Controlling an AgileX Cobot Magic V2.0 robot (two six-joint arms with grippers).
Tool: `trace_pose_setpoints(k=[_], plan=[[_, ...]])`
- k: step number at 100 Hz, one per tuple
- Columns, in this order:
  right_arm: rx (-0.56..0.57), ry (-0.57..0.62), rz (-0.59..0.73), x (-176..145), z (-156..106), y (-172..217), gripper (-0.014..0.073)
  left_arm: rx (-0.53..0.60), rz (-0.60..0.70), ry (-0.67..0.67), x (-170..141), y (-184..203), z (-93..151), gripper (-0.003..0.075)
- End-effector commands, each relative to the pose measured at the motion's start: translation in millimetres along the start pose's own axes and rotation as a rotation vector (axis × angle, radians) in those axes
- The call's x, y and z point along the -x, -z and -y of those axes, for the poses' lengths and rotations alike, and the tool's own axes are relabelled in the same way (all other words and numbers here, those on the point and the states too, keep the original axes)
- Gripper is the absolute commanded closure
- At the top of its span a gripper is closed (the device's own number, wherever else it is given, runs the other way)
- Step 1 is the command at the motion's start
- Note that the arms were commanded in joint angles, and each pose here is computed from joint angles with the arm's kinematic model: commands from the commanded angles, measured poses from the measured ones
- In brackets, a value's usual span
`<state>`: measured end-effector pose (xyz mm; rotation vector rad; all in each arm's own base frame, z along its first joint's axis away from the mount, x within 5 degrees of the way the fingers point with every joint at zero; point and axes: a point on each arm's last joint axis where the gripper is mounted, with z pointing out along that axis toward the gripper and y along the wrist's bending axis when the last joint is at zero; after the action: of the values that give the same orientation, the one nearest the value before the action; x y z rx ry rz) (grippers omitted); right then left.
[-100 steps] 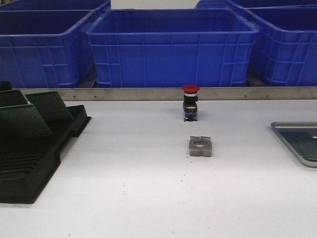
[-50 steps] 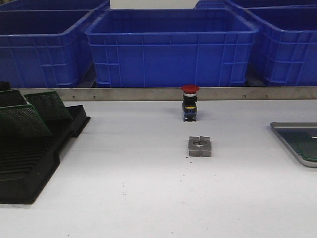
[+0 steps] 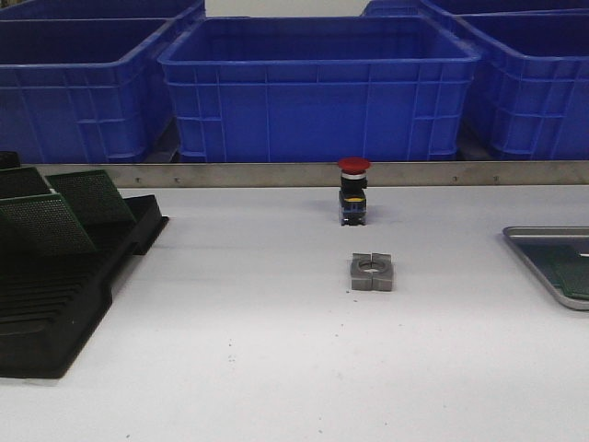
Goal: Place circuit board on tray
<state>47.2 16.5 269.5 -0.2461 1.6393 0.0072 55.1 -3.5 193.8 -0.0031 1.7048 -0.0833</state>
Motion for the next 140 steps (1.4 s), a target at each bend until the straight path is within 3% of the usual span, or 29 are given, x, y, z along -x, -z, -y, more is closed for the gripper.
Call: trace_pose_setpoints(k=[1,84,96,112,124,140], plan=[[-0.038,0.003,0.068,12,4,1,0.0659,0.002,0.074,0.008,-2,0,-1,0.0737],[-0.046,0.002,0.075,12,5,1,0.0659,0.002,0.074,0.008,-2,0,-1,0.0737],[-0.091,-0.004,0.113,10,9,-1,0.0659,0.002,0.074,0.008,-2,0,-1,0.0737],[-0.134,-0.085,0.112,-6,12,-7,0.0659,0.002,0.074,0.008,-2,0,-1,0.0737],[-0.21,-0.073,0.136,-20,17,-11,0.0659,0.002,0.074,0.008,-2,0,-1,0.0737],[-0.23,-0.096,0.204,-38,16,-11,0.0659,0.002,0.074,0.008,-2,0,-1,0.0737]])
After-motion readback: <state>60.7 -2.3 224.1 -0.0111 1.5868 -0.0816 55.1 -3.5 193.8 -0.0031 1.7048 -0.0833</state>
